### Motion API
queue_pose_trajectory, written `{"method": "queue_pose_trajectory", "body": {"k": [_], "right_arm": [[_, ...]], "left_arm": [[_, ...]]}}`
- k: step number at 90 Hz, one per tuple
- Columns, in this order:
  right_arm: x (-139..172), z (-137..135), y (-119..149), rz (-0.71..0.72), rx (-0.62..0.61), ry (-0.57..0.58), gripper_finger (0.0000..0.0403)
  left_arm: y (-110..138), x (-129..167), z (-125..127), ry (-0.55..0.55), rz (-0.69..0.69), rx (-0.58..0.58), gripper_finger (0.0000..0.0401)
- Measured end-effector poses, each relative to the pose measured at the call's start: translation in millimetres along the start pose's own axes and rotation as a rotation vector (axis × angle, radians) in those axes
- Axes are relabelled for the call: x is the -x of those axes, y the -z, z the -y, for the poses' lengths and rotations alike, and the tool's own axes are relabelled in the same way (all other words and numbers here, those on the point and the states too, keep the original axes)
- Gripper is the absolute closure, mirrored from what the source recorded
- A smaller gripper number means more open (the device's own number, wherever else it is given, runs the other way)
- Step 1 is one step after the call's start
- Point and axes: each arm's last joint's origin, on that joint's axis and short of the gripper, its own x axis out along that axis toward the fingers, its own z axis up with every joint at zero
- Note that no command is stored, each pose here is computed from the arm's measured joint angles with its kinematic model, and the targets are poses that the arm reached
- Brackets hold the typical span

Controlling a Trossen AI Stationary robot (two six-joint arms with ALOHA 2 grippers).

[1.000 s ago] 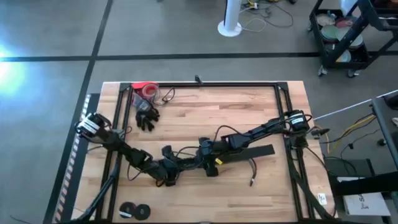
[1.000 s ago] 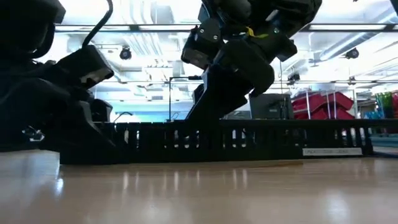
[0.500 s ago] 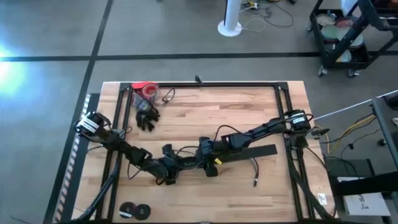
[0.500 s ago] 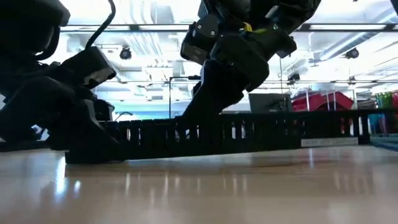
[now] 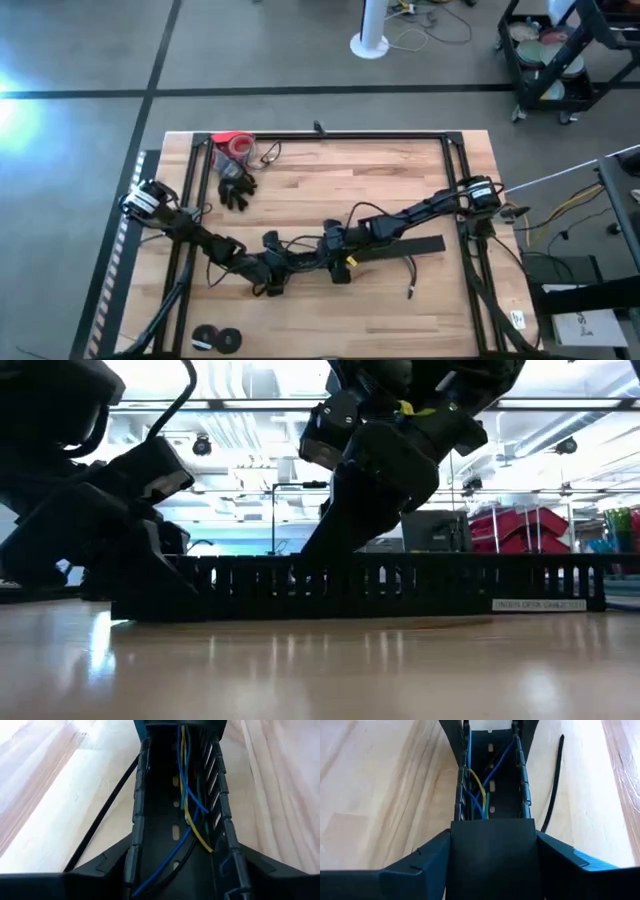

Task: Ziptie cables
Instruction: Close the black cable duct

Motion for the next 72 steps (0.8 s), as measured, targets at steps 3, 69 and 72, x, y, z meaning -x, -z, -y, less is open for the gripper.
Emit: {"method": "queue_pose_trajectory", "body": {"k": [3,69,72], "right_arm": [[0.0,0.0,0.8,-0.005,-0.002,0.0,0.0172],[-4.3,-0.4,-2.5,0.102,0.01,-0.035,0.0183],[-5.4,-0.3,-2.5,0.107,0.008,-0.034,0.018]], "left_arm": [[0.2,0.0,0.0,0.003,-0.003,0.0,0.018],[-1.7,-0.6,-0.1,0.003,0.0,-0.003,0.0178],[-2.0,-0.7,0.0,0.003,0.006,-0.001,0.0175]]}}
